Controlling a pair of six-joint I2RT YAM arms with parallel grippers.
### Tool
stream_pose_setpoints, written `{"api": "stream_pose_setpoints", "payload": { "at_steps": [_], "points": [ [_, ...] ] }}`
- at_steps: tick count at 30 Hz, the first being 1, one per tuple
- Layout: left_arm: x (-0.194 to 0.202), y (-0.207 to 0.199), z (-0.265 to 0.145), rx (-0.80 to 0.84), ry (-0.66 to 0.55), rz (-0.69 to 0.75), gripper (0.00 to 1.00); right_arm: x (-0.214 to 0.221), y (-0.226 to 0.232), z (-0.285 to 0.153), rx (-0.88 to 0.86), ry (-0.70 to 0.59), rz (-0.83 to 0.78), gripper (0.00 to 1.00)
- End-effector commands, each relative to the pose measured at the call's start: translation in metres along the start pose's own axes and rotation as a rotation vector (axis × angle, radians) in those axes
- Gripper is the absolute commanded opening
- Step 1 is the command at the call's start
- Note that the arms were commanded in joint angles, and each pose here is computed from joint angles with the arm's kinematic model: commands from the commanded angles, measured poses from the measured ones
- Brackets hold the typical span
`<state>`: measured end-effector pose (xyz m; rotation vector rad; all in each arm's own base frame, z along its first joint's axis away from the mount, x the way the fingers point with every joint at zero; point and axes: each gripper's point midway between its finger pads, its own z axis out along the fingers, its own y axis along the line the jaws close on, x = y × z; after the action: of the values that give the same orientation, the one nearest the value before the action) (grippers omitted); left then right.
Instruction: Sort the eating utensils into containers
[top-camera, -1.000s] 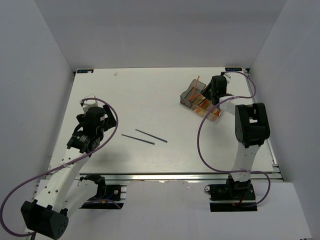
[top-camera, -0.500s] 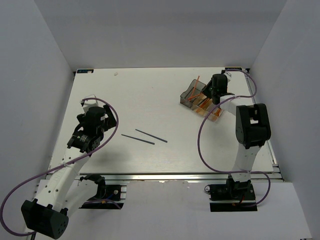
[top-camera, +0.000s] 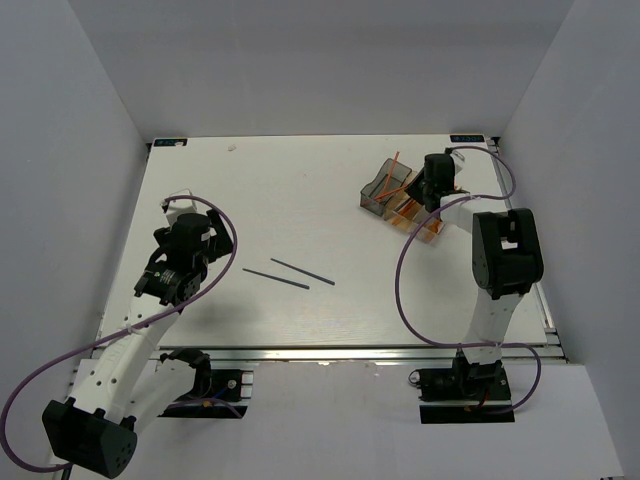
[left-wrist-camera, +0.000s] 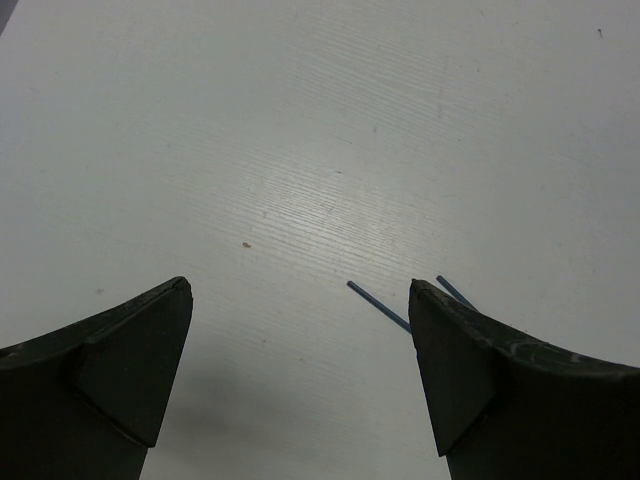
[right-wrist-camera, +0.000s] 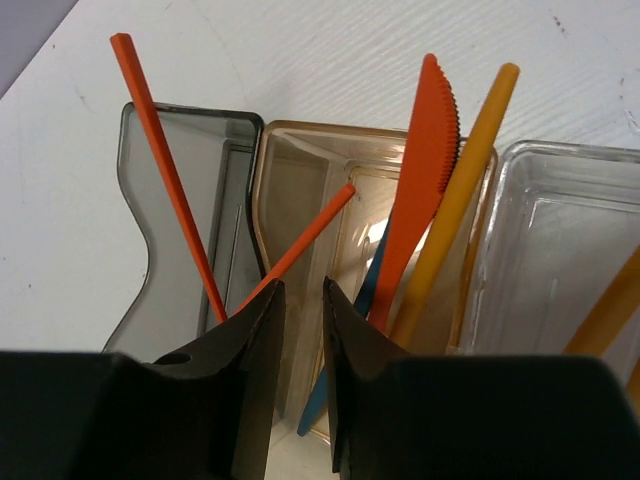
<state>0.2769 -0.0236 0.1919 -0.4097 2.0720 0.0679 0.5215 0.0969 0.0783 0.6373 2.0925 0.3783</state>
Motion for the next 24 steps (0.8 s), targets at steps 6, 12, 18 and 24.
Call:
{"api": "stream_pose_setpoints", "payload": {
  "at_steps": [6,12,18,24],
  "points": [
    [-0.002,-0.001,0.0,0.011,-0.009,-0.004,0.98,-0.031,0.006,-0.011,0.009,-0.099,0.046,0.27],
    [-0.001,-0.001,0.0,0.011,-0.008,-0.002,0.98,-0.041,0.007,-0.008,0.015,-0.118,0.058,0.27],
    [-0.002,-0.002,0.0,0.015,-0.009,-0.003,0.98,-0.047,0.01,-0.005,0.003,-0.12,0.071,0.27],
    [-0.001,-0.003,0.0,0.018,-0.006,-0.002,0.98,-0.052,0.018,-0.01,-0.032,-0.132,0.082,0.28]
  ]
}}
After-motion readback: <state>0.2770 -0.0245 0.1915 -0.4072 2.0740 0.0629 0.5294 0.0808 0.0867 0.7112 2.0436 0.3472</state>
